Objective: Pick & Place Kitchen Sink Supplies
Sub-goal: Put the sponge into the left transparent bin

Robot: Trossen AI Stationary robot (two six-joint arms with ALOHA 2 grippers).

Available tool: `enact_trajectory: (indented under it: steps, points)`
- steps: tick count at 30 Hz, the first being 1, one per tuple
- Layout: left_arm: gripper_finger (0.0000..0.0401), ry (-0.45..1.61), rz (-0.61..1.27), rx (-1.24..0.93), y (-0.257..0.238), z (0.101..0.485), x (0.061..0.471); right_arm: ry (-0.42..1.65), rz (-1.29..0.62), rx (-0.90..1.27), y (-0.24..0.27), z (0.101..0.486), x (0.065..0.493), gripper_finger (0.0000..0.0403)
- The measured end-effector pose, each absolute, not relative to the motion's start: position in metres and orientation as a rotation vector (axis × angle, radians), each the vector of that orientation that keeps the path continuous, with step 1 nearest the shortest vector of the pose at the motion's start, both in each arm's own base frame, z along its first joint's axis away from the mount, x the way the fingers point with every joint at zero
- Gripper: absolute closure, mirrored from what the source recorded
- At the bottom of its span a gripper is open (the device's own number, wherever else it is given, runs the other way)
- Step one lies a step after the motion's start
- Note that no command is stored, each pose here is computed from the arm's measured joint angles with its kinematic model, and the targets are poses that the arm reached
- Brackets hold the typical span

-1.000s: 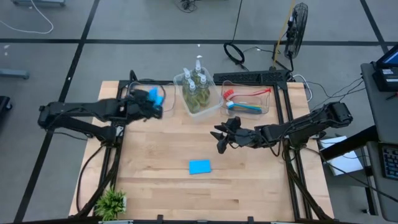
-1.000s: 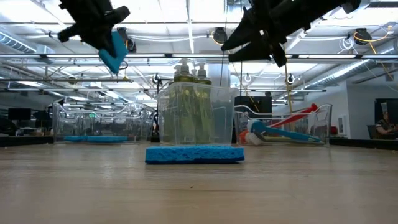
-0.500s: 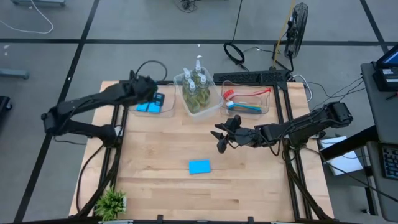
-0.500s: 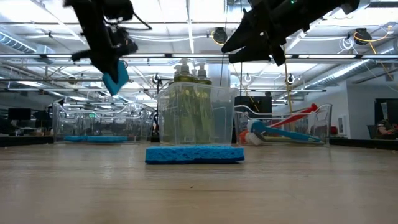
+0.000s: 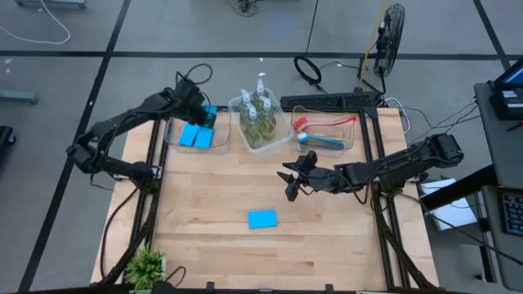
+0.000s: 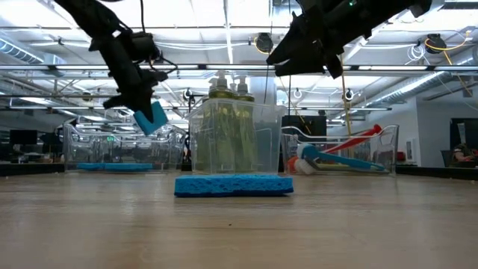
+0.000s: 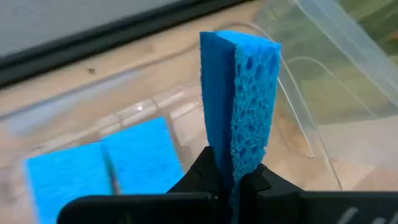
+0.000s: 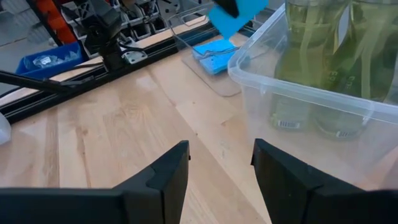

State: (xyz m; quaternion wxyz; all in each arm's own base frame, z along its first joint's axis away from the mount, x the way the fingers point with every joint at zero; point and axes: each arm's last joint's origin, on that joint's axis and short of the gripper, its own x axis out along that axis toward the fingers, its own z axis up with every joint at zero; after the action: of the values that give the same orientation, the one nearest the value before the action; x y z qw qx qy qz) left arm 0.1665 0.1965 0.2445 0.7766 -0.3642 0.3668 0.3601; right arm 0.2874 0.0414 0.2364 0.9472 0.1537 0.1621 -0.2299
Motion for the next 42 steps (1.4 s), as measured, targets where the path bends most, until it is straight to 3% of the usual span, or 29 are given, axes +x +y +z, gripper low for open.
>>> enact_trajectory:
  steps: [7,22,33,42]
  points:
    - [0.0393,0.749,0.728,-0.861,0.189,0.207,0.168,0.328,-0.475,0.319,0.040,0.236,0.288,0.0238]
    - [0.0391,0.716,0.684,-0.891,0.194,0.171,0.173,0.319,-0.479,0.327,0.038,0.237,0.288,0.0238]
    - [0.0315,0.725,0.692,-0.860,0.196,0.168,0.175,0.315,-0.484,0.330,0.036,0.237,0.289,0.0238]
    - [0.0206,0.755,0.737,-0.829,0.196,0.168,0.171,0.314,-0.477,0.333,0.036,0.238,0.289,0.0238]
